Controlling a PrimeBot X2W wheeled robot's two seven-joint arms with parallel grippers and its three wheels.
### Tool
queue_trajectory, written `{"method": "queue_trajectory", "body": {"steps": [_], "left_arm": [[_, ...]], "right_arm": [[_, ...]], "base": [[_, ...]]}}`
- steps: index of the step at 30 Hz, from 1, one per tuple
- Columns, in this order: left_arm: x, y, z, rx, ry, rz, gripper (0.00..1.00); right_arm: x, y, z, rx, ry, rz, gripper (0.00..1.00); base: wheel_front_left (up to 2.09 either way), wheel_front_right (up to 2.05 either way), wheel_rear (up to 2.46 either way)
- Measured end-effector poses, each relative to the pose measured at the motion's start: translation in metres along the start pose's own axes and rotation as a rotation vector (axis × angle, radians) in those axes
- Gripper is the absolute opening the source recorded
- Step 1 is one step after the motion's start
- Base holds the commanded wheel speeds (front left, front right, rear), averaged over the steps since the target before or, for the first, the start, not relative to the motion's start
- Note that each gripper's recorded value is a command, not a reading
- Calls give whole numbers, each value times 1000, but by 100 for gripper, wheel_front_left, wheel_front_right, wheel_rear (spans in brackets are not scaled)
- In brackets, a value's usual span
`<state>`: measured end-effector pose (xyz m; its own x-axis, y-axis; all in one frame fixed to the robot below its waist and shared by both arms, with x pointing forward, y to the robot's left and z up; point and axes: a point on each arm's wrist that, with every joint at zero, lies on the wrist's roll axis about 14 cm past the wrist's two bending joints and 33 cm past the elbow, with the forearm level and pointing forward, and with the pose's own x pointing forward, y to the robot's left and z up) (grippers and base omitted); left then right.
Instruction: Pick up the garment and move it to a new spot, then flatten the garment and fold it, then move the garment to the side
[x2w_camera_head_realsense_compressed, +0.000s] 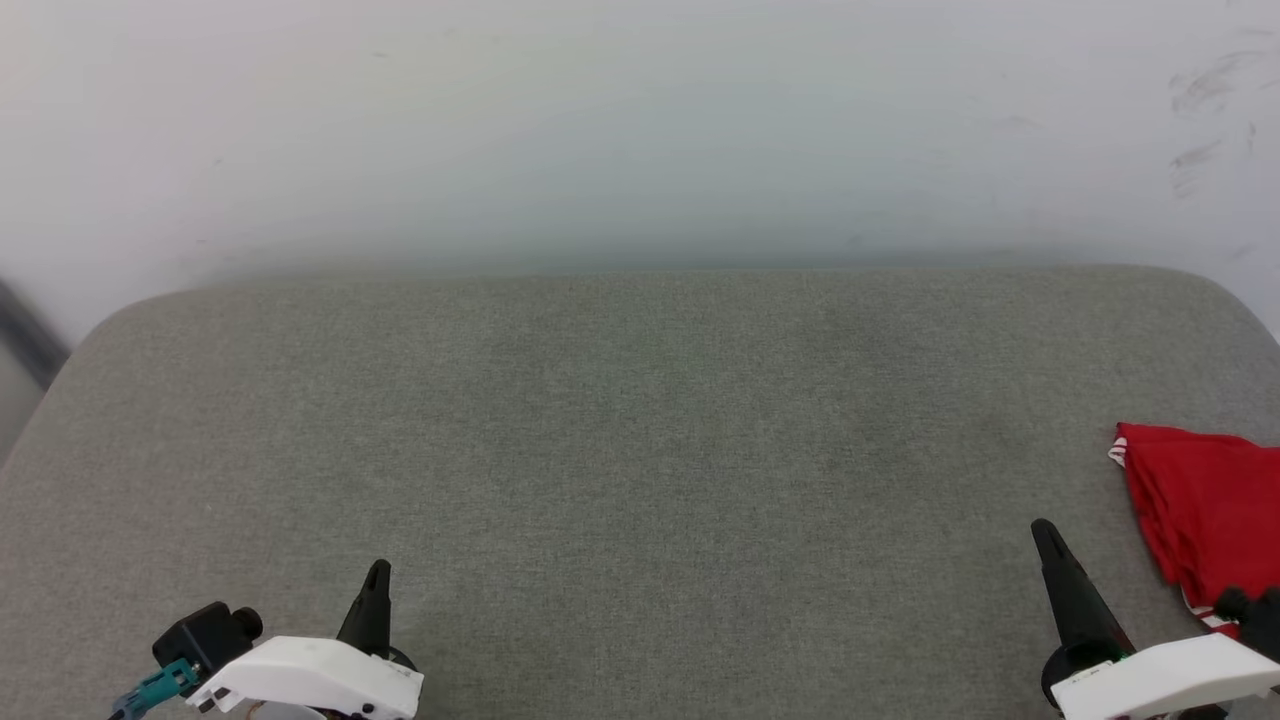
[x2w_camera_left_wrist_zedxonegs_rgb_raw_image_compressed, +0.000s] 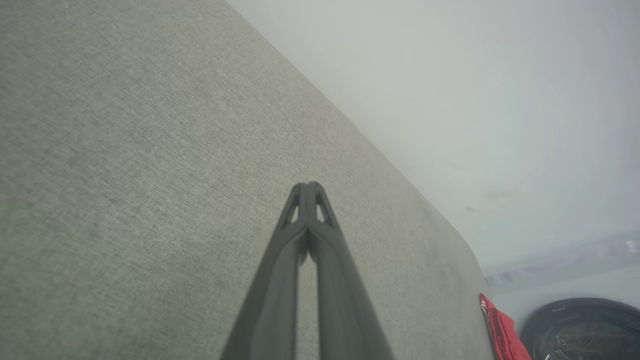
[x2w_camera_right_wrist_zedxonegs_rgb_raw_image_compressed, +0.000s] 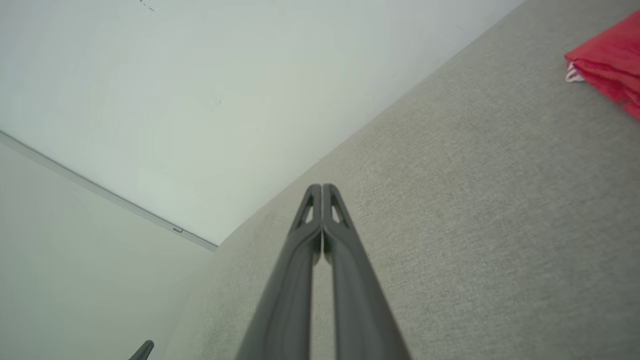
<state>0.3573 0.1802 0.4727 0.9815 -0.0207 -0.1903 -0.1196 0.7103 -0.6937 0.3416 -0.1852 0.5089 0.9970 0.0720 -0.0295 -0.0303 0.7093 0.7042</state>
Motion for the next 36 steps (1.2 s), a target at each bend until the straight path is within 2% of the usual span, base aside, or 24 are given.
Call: {"method": "queue_trajectory", "body": {"steps": [36], "left_arm": [[14, -7, 16, -412, -17, -60, 0]], "right_arm": [[21, -7, 5, 408, -37, -6, 0]], "base": [[0, 0, 0]]}}
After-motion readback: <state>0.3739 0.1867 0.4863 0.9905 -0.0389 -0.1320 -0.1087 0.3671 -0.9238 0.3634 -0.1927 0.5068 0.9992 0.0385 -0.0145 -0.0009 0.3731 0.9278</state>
